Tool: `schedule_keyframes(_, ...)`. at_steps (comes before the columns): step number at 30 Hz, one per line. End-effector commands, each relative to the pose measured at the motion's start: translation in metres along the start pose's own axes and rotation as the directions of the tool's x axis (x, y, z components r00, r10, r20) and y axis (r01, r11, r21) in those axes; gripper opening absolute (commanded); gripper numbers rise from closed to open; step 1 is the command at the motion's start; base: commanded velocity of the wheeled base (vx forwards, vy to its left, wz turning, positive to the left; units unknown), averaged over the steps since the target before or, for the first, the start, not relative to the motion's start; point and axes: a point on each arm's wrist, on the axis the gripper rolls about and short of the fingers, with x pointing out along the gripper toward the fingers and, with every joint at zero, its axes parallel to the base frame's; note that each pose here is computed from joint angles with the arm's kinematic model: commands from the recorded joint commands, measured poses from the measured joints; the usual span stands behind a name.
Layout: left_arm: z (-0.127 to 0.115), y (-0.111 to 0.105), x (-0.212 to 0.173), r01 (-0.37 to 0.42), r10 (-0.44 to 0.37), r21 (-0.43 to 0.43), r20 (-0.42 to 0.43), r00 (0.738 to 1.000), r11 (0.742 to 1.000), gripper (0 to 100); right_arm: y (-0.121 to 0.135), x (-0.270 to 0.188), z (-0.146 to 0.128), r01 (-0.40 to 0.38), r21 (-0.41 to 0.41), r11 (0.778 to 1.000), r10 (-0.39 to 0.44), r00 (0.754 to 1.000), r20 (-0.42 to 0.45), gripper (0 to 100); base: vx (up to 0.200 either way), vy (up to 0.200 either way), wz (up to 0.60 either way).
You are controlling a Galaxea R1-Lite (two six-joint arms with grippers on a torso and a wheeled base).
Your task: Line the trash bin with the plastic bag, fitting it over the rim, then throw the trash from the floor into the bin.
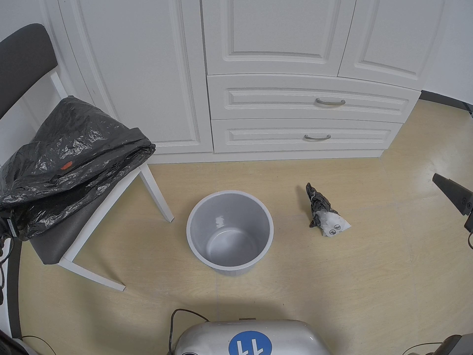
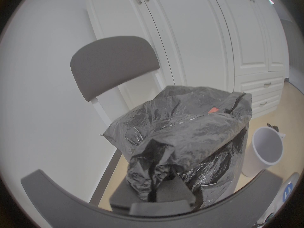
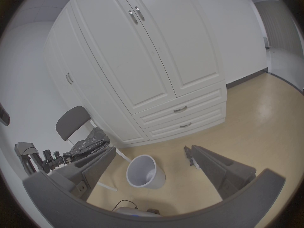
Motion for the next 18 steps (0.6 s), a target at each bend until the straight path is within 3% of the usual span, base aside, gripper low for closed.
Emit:
schedule_keyframes(1, 0.017, -0.009, -0.022, 0.014, -0.012, -0.018, 0.086, 0.996, 1.000, 0, 0.007, 0.024, 0.012, -0.020, -0.017, 1.000, 0.020, 1.000, -0.011, 100, 0.000, 0.000, 0.00)
schedule_keyframes(4, 0.021, -0.018, -0.025, 0.053, -0.049, -0.037, 0.109, 0.993, 0.998, 0, 0.013, 0.041, 0.017, 0.002, -0.012, 1.000, -0.002, 1.000, -0.002, 100, 0.000, 0.000, 0.00)
schedule_keyframes(5, 0.025, -0.024, -0.031, 0.081, -0.074, -0.049, 0.137, 0.988, 0.995, 0, 0.018, 0.062, 0.025, 0.086, -0.012, 0.996, -0.085, 0.995, 0.047, 100, 0.000, 0.000, 0.00)
schedule_keyframes(6, 0.027, -0.025, -0.032, 0.085, -0.077, -0.048, 0.145, 0.986, 0.995, 0, 0.019, 0.066, 0.025, 0.101, -0.011, 0.995, -0.100, 0.993, 0.055, 100, 0.000, 0.000, 0.00)
schedule_keyframes(8, 0.040, -0.032, -0.038, 0.126, -0.117, -0.034, 0.195, 0.974, 0.991, 0, 0.032, 0.093, 0.029, 0.201, 0.011, 0.980, -0.200, 0.970, 0.138, 100, 0.000, 0.000, 0.00)
schedule_keyframes(12, 0.063, -0.040, -0.047, 0.167, -0.156, -0.030, 0.228, 0.961, 0.985, 0, 0.042, 0.108, 0.023, 0.298, 0.017, 0.954, -0.296, 0.936, 0.193, 100, 0.000, 0.000, 0.00)
schedule_keyframes(18, 0.091, -0.047, -0.058, 0.239, -0.215, -0.113, 0.190, 0.958, 0.964, 0, 0.045, 0.095, 0.024, 0.268, -0.018, 0.963, -0.258, 0.944, 0.207, 100, 0.000, 0.000, 0.00)
